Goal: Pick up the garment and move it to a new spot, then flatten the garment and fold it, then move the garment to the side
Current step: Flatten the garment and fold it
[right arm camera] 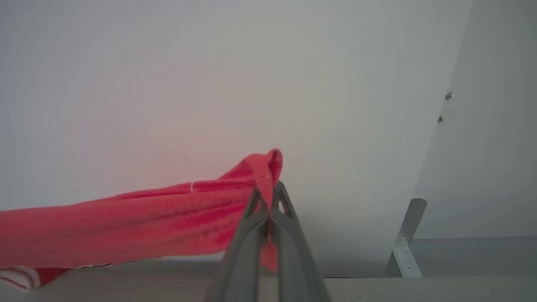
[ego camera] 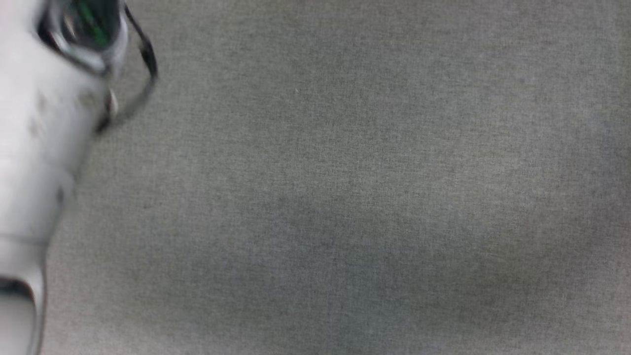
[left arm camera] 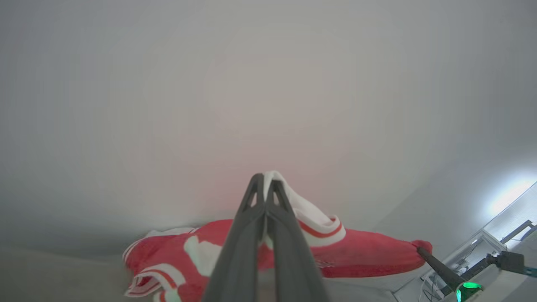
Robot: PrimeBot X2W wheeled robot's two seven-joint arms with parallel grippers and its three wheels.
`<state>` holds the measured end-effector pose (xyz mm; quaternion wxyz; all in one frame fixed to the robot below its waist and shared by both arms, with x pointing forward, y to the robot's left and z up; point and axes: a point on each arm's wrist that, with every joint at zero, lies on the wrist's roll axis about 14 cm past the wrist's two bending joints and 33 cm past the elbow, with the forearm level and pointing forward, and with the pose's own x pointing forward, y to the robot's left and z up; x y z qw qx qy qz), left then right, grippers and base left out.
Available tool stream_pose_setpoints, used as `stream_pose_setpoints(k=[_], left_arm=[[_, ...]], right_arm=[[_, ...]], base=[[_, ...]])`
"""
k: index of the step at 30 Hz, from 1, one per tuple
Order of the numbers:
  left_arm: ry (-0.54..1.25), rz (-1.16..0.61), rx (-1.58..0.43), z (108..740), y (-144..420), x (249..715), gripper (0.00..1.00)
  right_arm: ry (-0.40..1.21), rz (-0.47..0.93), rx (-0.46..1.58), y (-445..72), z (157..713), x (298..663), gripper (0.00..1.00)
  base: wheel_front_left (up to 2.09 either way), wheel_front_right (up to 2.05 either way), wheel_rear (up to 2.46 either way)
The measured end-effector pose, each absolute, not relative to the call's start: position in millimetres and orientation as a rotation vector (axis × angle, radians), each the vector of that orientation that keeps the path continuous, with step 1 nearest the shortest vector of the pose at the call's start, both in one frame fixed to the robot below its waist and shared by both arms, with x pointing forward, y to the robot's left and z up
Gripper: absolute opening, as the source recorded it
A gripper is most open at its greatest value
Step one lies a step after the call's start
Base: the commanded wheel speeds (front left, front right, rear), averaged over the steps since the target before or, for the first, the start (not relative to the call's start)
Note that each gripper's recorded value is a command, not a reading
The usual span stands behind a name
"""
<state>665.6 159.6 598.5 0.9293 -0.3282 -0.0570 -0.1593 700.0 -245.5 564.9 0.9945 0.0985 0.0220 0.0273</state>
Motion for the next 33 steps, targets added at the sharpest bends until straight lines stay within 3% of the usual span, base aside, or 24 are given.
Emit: stream_pose_setpoints(k=[6, 14, 25, 33], left_arm=[[0.001, -0.323, -0.816, 539.0, 156.0, 609.7, 0.0], [0.078, -0.361, -0.808, 506.5, 146.2, 524.5, 0.0], [0.178, -0.321, -0.794, 482.3, 153.7, 423.4, 0.0], [0.219, -0.29, -0.768, 478.2, 164.4, 365.3, 0.0]], right_arm=[[0.217, 0.132, 0.225, -237.5, 503.8, 651.8, 0.0], [0.438, 0.191, 0.265, -241.6, 449.7, 562.1, 0.0], [0.575, 0.205, 0.305, -246.5, 440.0, 442.3, 0.0], [0.594, 0.18, 0.279, -247.4, 467.0, 369.4, 0.0]], base=[[0.0, 0.0, 0.0], [0.0, 0.0, 0.0], [0.0, 0.0, 0.0], [0.0, 0.0, 0.0]])
